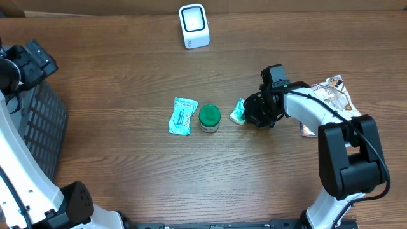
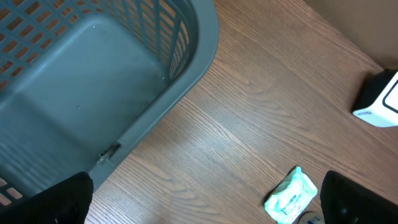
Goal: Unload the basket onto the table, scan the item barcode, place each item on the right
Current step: 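Lift the Kleenex pack with the right gripper and swing it around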
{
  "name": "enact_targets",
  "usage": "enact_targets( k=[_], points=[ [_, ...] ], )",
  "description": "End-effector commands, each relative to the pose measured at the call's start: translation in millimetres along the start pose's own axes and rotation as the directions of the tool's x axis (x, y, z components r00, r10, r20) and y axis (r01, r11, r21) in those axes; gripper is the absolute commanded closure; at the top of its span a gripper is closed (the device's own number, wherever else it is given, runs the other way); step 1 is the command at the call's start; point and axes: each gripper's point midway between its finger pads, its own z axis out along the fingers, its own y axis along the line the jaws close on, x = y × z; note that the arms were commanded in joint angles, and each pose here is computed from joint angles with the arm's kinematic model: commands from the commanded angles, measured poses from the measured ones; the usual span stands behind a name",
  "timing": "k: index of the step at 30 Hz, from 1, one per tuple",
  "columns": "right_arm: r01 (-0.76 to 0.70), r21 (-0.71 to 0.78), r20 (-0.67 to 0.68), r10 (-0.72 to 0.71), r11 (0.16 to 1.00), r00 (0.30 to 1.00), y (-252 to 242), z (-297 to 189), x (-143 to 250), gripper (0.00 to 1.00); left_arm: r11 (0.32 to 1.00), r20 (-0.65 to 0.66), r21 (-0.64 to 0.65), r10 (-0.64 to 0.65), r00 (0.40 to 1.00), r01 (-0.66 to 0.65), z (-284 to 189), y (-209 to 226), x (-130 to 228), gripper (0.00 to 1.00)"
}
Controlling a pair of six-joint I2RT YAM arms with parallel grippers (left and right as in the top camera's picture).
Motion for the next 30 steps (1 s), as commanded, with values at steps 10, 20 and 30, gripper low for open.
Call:
enact_targets(
  k=[10,20,30],
  points=[
    [0.216,-0.313,-0.057,-0.246,0.925,0.968,38,-24,10,0.96,1.0,0.029,0.003,0.018,0.999,-0.018,-9,0,-1,0.0],
    [0.268,-0.914,0.109,-0.452,0.306,0.885,99,-189,35,0.96,1.0,0.029,0.003,0.018,0.999,-0.018,-9,0,-1,0.0],
    [0.159,-0.928,-0.001,-0.429,0.337,0.903,106,-197,36,0.96,1.0,0.029,0.003,0.018,0.999,-0.018,-9,0,-1,0.0]
  ],
)
